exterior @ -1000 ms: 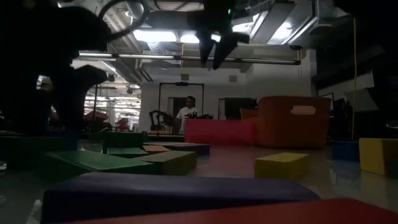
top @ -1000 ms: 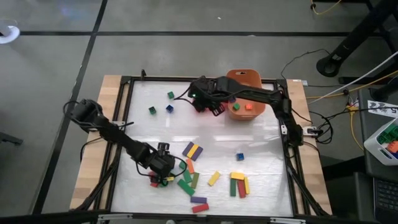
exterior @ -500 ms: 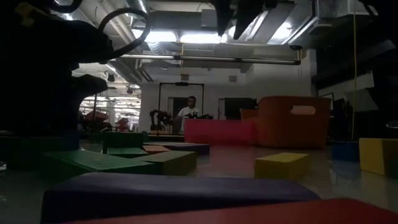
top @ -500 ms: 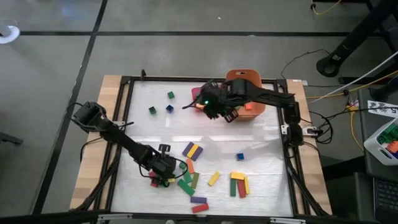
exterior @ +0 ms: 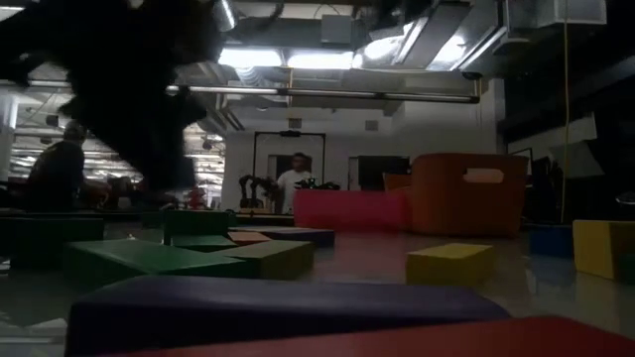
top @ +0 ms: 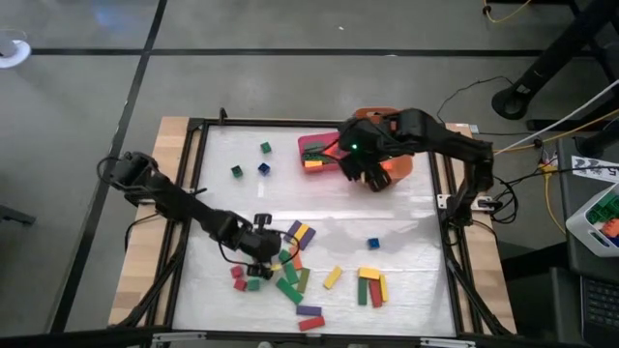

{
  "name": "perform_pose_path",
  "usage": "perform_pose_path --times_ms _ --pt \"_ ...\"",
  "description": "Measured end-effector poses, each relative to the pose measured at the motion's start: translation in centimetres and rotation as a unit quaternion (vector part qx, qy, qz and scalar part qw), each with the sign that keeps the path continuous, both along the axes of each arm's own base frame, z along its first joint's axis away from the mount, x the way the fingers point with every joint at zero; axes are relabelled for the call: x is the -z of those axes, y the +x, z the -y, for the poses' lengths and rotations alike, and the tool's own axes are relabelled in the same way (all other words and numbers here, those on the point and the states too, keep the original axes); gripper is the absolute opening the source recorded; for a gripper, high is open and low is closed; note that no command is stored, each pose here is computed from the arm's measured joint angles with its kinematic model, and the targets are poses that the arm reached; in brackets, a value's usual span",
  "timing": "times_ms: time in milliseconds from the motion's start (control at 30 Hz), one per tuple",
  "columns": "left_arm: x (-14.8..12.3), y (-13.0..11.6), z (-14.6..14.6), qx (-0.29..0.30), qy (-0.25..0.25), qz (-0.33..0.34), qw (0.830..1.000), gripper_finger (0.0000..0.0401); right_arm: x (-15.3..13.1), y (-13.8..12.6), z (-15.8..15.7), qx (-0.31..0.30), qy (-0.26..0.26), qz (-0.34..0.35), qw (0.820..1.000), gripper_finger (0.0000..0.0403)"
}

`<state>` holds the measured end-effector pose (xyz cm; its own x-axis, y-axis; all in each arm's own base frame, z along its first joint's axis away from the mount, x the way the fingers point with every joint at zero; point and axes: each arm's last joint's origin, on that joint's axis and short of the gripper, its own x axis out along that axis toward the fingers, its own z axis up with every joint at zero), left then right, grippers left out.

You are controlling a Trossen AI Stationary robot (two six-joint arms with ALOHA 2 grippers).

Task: Sort blocks by size
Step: Put the small blue block into the orange bin

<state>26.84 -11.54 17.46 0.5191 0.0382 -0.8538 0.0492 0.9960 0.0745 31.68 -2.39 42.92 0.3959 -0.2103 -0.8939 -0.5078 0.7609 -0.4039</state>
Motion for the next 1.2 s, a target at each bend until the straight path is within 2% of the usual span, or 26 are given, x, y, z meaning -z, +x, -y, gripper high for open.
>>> perform_pose_path --times_ms 167,333,467,667,833,967,1200 --pt "-1.8 1.6 -1.6 0.021 0.007 0.086 0.996 0.0118 2.5 -2.1 -0.1 0.029 0.005 -0.053 0.998 0.0264" --pt "-3.0 4.7 -4.2 0.020 0.029 0.210 0.977 0.0118 6.6 -4.1 -0.1 0.074 0.009 -0.059 0.995 0.0264" --pt "-3.3 7.0 -7.3 -0.011 0.052 0.299 0.953 0.0118 10.3 -6.3 -0.7 0.092 0.029 -0.057 0.994 0.0264" --pt "-3.0 9.5 -12.7 -0.072 0.049 0.414 0.906 0.0119 14.3 -9.4 -3.5 0.102 0.063 -0.021 0.992 0.0264" --pt "-3.0 11.6 -17.0 -0.115 0.040 0.470 0.874 0.0120 15.0 -10.7 -6.2 0.103 0.093 0.022 0.990 0.0264" --pt "-3.0 14.1 -19.8 -0.137 0.045 0.482 0.864 0.0122 14.8 -10.5 -8.5 0.081 0.101 0.068 0.989 0.0264" --pt "-2.8 18.6 -23.1 -0.161 0.049 0.507 0.845 0.0151 14.4 -9.7 -12.6 -0.004 0.163 0.128 0.978 0.0264"
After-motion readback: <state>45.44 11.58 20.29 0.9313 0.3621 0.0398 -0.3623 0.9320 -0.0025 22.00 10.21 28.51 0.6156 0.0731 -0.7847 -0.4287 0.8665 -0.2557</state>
